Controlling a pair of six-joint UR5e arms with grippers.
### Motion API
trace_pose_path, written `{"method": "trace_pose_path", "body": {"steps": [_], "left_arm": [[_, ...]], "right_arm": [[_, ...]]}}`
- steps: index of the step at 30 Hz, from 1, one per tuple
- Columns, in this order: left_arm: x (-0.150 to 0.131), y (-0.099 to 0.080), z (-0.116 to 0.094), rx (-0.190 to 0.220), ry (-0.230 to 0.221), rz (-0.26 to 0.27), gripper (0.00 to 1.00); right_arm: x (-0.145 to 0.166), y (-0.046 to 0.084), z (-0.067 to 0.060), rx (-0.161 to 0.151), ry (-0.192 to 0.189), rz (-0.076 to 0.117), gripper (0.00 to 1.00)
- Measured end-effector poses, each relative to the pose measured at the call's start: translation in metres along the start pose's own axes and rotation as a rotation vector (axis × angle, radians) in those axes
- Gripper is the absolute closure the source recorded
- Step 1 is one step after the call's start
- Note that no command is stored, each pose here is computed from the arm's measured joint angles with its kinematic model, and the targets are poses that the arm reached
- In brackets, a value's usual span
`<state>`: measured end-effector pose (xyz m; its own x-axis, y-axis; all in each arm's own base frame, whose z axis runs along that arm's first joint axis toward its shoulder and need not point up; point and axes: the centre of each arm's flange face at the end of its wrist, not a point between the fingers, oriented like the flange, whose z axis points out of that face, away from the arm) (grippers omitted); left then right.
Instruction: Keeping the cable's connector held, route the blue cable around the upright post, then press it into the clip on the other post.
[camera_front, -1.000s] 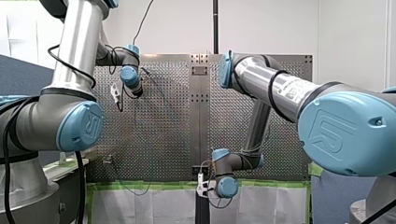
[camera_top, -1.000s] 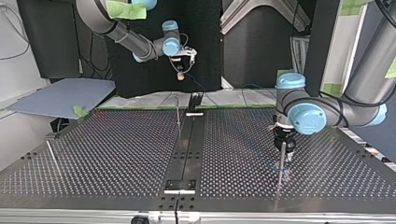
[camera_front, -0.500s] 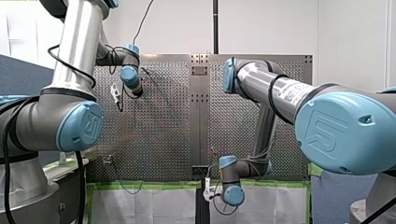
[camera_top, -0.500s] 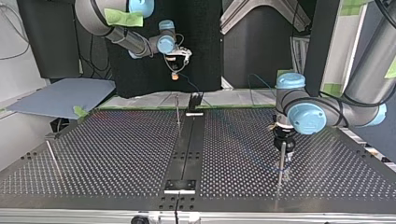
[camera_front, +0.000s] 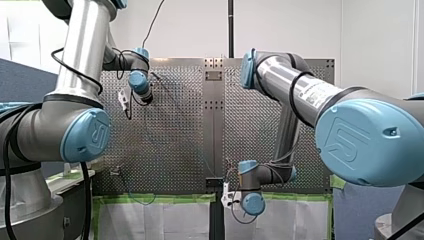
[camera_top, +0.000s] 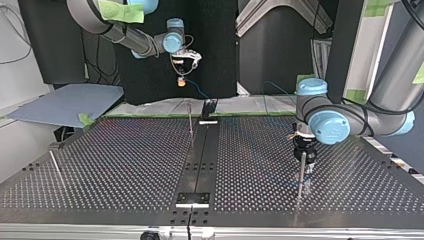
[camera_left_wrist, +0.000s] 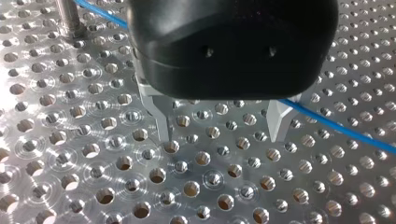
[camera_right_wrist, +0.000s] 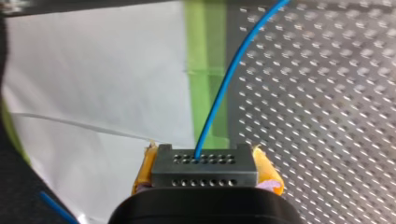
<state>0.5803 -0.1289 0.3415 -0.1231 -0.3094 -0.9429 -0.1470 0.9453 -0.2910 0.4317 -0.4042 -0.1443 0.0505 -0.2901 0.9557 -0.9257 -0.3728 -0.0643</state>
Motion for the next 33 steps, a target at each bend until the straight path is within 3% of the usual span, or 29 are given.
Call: {"method": "trace_pose_path", "body": {"steps": [12, 18, 26, 33], "left_arm": [[0.0, 0.001, 0.0, -0.003, 0.003, -0.02, 0.02], [0.0, 0.001, 0.0, -0.004, 0.003, -0.023, 0.02], [0.0, 0.002, 0.0, -0.01, 0.005, -0.027, 0.02], [0.0, 0.002, 0.0, -0.011, 0.005, -0.033, 0.02]], "right_arm": [[0.037, 0.01, -0.025, -0.015, 0.034, 0.007, 1.0], [0.057, 0.015, -0.037, -0.013, 0.074, 0.025, 1.0], [0.078, 0.017, -0.058, -0.002, 0.1, 0.043, 1.0], [0.099, 0.026, -0.07, -0.007, 0.141, 0.074, 1.0]]}}
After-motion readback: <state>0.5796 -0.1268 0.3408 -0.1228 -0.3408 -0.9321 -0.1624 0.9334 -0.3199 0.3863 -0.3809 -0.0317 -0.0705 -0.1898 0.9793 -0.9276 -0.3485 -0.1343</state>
